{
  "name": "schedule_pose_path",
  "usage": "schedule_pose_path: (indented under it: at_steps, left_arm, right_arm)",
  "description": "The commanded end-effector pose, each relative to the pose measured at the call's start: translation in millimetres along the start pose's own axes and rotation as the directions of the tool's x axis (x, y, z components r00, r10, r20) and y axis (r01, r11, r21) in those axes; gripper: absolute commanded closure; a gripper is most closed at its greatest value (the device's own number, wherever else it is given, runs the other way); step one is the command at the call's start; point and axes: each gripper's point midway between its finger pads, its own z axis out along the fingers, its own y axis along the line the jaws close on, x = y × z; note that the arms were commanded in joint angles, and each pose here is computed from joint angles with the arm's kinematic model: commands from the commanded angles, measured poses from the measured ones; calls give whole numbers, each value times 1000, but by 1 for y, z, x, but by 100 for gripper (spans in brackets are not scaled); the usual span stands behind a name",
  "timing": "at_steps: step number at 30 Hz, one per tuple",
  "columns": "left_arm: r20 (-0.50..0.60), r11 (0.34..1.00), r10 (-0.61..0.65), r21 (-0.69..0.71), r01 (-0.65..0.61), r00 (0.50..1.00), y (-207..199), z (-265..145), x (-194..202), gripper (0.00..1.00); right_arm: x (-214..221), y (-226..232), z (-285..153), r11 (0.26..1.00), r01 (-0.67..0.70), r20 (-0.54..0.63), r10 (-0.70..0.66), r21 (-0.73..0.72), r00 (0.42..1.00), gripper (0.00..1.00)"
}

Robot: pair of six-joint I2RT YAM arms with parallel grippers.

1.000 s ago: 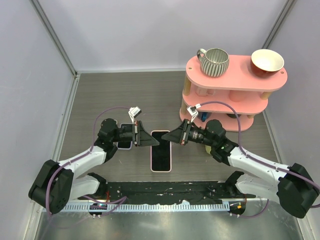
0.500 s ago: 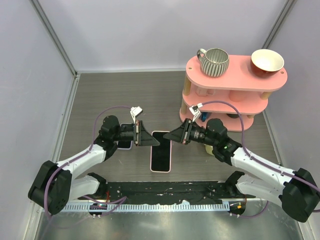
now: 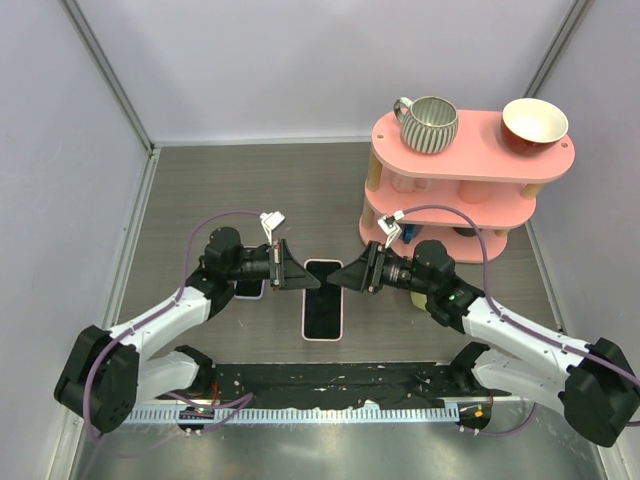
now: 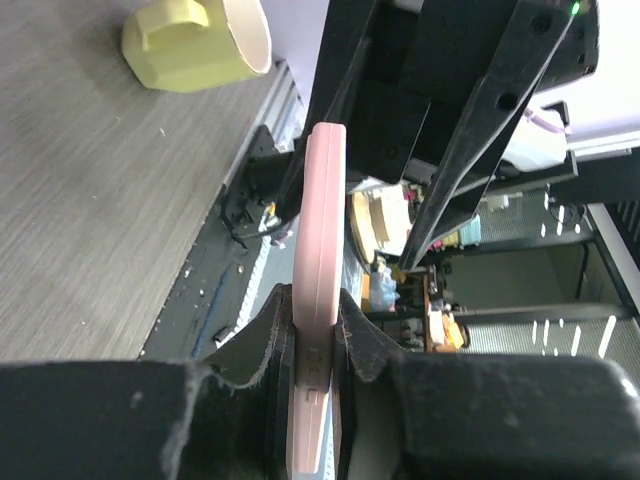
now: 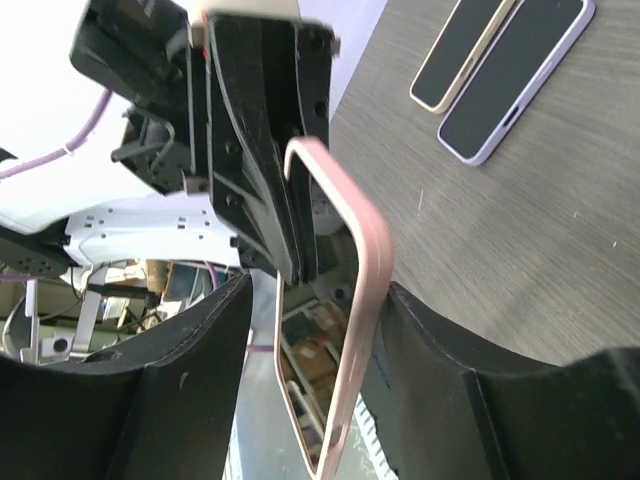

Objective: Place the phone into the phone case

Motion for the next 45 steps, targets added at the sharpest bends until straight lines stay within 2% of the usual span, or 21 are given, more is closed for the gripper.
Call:
schedule_pose_path:
  at_steps: [1,6,7,9,10,13,14,20,22,23,24,26,27,28,29,30,32,33,37,40,45]
  left_arm:
    - [97,998,64,-9,-63,993,-22,0,-27,100]
    - [122,997,71,11,-73,990,-29,0,-32,100]
    - [124,997,71,12,-73,990,-30,0,-32,100]
    - [127,998,69,8,-70,990,-29,0,-32,100]
    - [127,998,65,6,-66,990,-28,0,-33,100]
    - [126,999,50,-12,-49,991,-22,1,-32,100]
    - [127,999,46,-20,-44,991,-19,1,-32,100]
    - [138,994,52,-105,-37,989,-3,0,-34,100]
    - [145,986,73,-161,-50,987,2,-3,-36,85]
    - [170,979,101,-194,-67,980,2,-5,-44,64]
    - [163,968,71,-251,-28,984,12,-9,-39,54]
    - [197,938,163,-336,-90,967,10,-18,-54,39]
    - [188,917,151,-394,-66,971,18,-25,-50,33]
    - [184,891,229,-435,-130,956,15,-33,-54,25]
    - [198,873,274,-461,-157,941,6,-39,-62,4]
    - [217,821,294,-555,-130,931,16,-53,-67,0]
    - [230,764,391,-622,-175,891,2,-70,-79,0]
    - [248,704,417,-697,-138,874,10,-86,-84,0]
    - [269,587,528,-801,-118,806,7,-121,-94,0]
    - [265,527,572,-844,-100,776,14,-139,-91,0]
    - [253,488,595,-868,-92,763,20,-152,-84,0]
  right_arm:
    - [18,6,-9,995,-3,-29,0,-97,1000,41]
    - [29,-8,-8,994,-56,-44,52,-99,998,43]
    - [30,-8,-8,994,-54,-49,49,-100,998,47]
    - [31,-8,-8,993,-47,-51,42,-105,998,58]
    - [30,-7,-8,993,-43,-47,38,-112,998,71]
    - [25,1,-8,988,-37,-25,33,-152,999,92]
    - [25,2,-8,987,-40,-22,37,-158,999,96]
    - [18,-1,-4,990,-45,7,46,-136,999,99]
    - [15,-3,-1,993,-43,9,44,-112,999,99]
    - [14,-2,-1,993,-35,13,37,-113,999,99]
    - [11,0,1,993,-30,19,33,-113,999,99]
    - [10,-6,4,996,-23,14,24,-82,1000,99]
    - [9,-9,6,998,-26,5,26,-60,1000,99]
    - [8,-14,8,999,-29,7,29,-33,1000,99]
    - [9,-20,10,1000,-29,1,29,-4,1000,99]
    - [10,-28,14,999,-26,-10,26,28,1000,99]
    - [11,-39,18,997,-41,-10,42,69,999,99]
    - [10,-45,21,994,-58,-4,58,90,998,99]
    - [5,-67,38,977,-64,4,65,203,998,99]
    - [0,-80,56,957,-65,-1,68,282,998,99]
    - [-8,-80,95,962,-84,-11,90,260,996,99]
